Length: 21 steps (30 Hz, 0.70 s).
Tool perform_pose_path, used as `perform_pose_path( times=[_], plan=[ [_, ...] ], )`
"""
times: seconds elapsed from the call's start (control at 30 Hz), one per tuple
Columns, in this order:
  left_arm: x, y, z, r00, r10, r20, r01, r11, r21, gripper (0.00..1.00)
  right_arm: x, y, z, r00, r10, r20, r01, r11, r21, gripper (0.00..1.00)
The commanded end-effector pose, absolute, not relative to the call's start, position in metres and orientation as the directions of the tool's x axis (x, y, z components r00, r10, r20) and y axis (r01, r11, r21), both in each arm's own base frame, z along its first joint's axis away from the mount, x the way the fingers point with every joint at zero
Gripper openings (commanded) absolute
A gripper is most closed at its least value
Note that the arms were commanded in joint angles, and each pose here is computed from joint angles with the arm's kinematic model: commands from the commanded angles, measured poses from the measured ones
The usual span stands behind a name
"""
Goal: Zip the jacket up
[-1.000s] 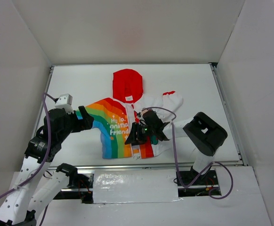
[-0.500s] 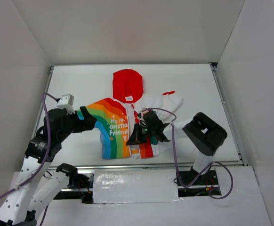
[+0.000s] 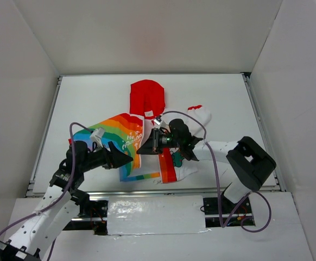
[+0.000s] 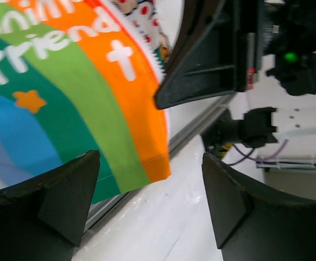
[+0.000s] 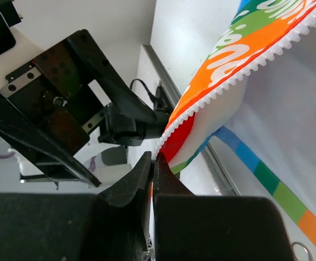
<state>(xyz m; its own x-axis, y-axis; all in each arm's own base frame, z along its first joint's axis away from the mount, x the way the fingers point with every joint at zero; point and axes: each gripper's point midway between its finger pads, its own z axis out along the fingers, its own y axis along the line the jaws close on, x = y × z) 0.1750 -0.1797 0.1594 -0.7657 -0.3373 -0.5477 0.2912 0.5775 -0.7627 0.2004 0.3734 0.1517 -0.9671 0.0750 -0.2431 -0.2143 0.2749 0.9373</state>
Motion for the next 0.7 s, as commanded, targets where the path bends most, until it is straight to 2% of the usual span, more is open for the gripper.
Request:
perform_pose_path(
  times=[0.0, 0.1, 0.17, 0.33, 0.47, 0.67],
  plan=[
    [0.171, -0.198, 0.203, -0.715, -0.340, -0.611, 0.462, 0.426, -0.777, 0.87, 0.196, 0.386, 0.191, -0.954, 0.049, -0.295, -0.284, 0.164, 0.945, 0.00],
    [0.171, -0.203, 0.199, -0.724, -0.325, -0.608, 0.477, 0.400, -0.782, 0.81, 0.196, 0.385, 0.186, -0.954, 0.044, -0.298, -0.283, 0.208, 0.936, 0.00],
    [0.171, -0.205, 0.194, -0.737, -0.312, -0.600, 0.475, 0.392, -0.788, 0.70, 0.199, 0.384, 0.183, -0.948, 0.055, -0.314, -0.293, 0.240, 0.926, 0.00],
    [0.171, -0.210, 0.185, -0.756, -0.284, -0.590, 0.457, 0.416, -0.786, 0.71, 0.203, 0.383, 0.175, -0.950, 0.061, -0.307, -0.279, 0.276, 0.920, 0.00],
    [0.173, -0.207, 0.171, -0.765, -0.270, -0.584, 0.412, 0.493, -0.767, 0.71, 0.204, 0.384, 0.174, -0.950, 0.056, -0.307, -0.279, 0.287, 0.917, 0.00],
    [0.171, -0.205, 0.155, -0.790, -0.254, -0.558, 0.362, 0.540, -0.760, 0.65, 0.206, 0.385, 0.177, -0.945, 0.055, -0.321, -0.292, 0.295, 0.910, 0.00]
  ],
)
